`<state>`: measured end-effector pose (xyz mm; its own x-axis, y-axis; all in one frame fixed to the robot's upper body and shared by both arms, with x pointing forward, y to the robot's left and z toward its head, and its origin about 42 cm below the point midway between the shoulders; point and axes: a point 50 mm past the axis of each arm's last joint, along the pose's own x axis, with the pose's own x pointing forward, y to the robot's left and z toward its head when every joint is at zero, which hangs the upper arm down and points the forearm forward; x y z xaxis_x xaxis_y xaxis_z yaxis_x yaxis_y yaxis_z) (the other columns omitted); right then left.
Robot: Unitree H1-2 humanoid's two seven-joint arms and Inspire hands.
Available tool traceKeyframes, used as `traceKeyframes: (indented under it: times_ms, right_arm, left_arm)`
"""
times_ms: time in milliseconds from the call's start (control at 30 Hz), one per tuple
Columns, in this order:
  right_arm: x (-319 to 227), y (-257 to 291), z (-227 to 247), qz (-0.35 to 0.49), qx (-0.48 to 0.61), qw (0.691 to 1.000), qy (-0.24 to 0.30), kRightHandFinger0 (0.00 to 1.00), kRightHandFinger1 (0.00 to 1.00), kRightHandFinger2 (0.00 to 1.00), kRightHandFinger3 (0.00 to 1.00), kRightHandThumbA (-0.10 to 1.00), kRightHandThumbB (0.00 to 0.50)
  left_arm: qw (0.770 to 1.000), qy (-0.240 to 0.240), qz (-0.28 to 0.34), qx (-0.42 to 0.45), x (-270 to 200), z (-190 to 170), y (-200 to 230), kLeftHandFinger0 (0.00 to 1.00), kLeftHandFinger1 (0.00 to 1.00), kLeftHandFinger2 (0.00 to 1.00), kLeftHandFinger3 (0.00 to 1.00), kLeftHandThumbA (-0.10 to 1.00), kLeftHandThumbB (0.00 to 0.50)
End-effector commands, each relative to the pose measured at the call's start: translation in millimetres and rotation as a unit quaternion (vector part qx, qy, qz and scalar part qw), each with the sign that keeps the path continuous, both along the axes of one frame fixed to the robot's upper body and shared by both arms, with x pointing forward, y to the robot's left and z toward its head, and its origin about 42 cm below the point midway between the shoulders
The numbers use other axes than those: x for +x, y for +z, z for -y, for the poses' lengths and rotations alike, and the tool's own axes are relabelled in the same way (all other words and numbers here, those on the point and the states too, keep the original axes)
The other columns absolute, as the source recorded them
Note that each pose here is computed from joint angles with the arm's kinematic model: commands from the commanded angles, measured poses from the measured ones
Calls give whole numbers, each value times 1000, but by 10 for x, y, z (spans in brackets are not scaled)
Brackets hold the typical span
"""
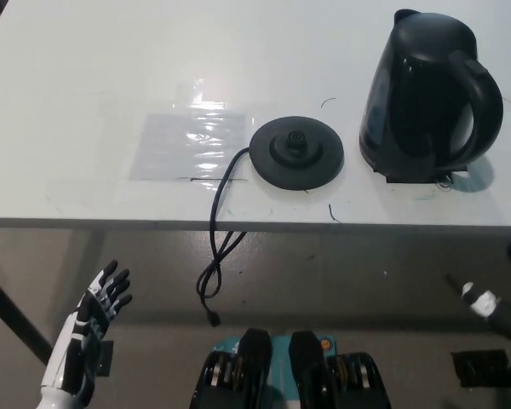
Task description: A kettle and its base are kept separately on the desk infront of the robot and the robot uses its right hand to lift the kettle by its handle and places it on its base to align it correctly.
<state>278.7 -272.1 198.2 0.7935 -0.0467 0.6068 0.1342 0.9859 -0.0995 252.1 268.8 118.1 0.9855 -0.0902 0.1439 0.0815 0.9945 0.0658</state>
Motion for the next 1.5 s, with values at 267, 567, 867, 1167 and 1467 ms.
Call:
traceKeyframes:
  times_ms: [267,567,867,1167,1467]
  right_arm:
    - [585,682,226,69,29,996,-55,1000,1000,1000,1000,1000,356]
    - [1036,834,107,54,66,996,-33,1000,1000,1000,1000,1000,353]
    - [1426,850,2,29,76,996,-24,1000,1000,1000,1000,1000,311]
    - [1667,790,-57,6,78,997,-11,1000,1000,1000,1000,986,292]
    - [1797,648,-24,-32,76,996,-19,1000,1000,1000,1000,1000,234]
  left_arm:
    - [999,-16,35,-4,-4,-30,145,1000,1000,1000,1000,1000,174]
    - [999,-18,40,7,0,-49,123,1000,1000,1000,1000,1000,156]
    - [999,-19,34,5,-9,-51,137,1000,1000,1000,1000,1000,178]
    - [999,-19,35,5,-9,-54,132,1000,1000,1000,1000,1000,176]
    - [999,-22,37,9,-5,-65,139,1000,1000,1000,1000,1000,190]
